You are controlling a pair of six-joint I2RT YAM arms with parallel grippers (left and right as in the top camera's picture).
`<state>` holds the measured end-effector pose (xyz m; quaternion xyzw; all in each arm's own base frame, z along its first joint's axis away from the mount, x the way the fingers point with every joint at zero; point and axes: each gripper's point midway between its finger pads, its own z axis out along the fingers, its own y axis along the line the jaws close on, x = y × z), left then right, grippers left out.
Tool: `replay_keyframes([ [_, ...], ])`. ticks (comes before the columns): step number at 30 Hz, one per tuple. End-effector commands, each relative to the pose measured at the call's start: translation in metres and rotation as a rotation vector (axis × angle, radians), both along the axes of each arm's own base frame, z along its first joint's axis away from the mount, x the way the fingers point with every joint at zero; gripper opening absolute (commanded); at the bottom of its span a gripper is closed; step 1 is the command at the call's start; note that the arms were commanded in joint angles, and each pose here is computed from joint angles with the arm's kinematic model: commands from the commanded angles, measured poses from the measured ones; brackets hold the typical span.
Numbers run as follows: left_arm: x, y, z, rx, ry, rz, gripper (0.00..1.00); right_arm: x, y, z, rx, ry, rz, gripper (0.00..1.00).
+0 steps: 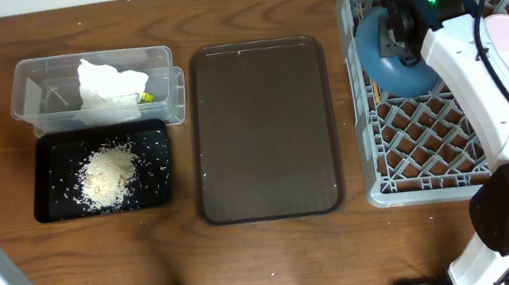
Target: Sort waste into correct bins and load items into the dishwasher rack
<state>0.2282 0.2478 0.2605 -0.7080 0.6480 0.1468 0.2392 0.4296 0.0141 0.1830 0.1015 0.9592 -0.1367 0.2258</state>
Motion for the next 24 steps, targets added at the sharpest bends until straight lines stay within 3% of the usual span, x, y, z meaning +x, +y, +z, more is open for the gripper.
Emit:
replay_keyframes([
  [1,-0.001,0.003,-0.001,0.002,0.005,0.016,0.89,-0.012,0.027,0.0,0.215,0.026,0.004,0.72],
  [8,-0.001,0.003,-0.001,0.002,0.005,0.016,0.89,-0.023,0.01,-0.004,0.223,0.066,-0.07,0.75],
  [17,-0.001,0.003,-0.001,0.002,0.005,0.016,0.89,-0.003,0.008,-0.001,0.243,-0.026,-0.106,0.71],
  [18,-0.001,0.003,-0.001,0.002,0.005,0.016,0.89,-0.001,0.01,-0.004,0.244,-0.03,-0.1,0.69],
  [24,-0.001,0.003,-0.001,0.002,0.005,0.016,0.89,0.021,0.036,-0.024,0.233,-0.067,0.007,0.31],
])
